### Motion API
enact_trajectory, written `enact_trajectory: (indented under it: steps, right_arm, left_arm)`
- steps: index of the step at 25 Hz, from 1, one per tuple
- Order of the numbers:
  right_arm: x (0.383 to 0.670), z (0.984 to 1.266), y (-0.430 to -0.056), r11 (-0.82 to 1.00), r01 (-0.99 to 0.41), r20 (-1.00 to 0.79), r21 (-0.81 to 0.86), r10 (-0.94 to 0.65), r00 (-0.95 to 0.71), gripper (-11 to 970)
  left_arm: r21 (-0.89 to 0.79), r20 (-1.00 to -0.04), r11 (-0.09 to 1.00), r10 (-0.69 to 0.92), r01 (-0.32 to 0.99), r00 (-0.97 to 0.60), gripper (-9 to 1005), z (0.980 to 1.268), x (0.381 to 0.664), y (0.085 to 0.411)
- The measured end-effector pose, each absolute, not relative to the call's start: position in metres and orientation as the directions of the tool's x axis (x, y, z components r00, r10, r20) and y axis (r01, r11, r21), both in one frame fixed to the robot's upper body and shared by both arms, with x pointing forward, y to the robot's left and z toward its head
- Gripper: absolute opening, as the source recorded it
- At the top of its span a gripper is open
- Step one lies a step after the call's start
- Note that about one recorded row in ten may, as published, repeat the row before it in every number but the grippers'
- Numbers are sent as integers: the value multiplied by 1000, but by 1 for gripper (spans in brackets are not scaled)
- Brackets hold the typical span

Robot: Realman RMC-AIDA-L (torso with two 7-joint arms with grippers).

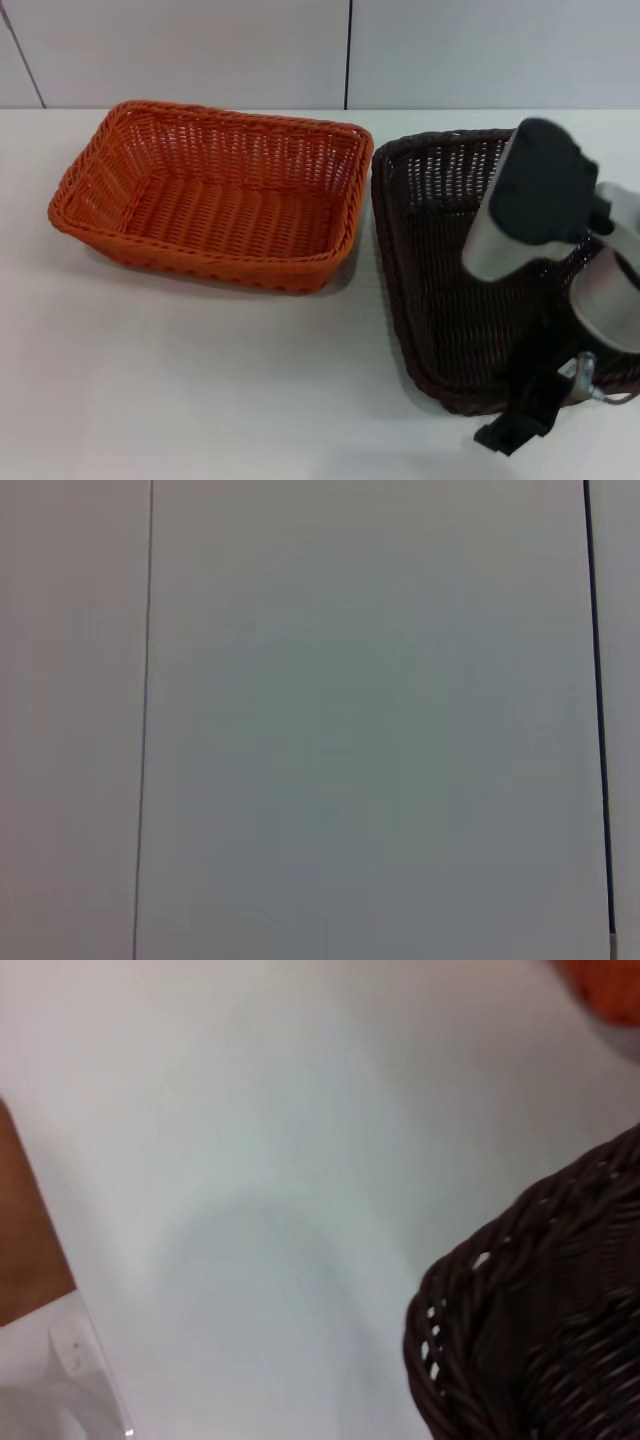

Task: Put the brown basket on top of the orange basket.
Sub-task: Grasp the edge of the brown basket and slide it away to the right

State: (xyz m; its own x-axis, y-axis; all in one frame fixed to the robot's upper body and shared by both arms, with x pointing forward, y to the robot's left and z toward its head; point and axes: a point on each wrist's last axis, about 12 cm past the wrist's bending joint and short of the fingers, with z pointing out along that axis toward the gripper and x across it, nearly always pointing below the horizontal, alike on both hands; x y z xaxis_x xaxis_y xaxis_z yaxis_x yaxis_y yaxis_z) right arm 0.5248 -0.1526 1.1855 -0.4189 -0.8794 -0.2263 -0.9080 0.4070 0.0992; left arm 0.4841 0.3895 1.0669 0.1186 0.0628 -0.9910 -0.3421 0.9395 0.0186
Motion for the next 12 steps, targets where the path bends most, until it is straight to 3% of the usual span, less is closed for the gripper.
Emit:
enact_trajectory:
  steps: [12]
  right_arm:
    - [530,1177,-152,419,-907,-193,46,-887,-419,666]
  left_arm:
    - [20,-990,942,64,-336,123,786,1069,488,388]
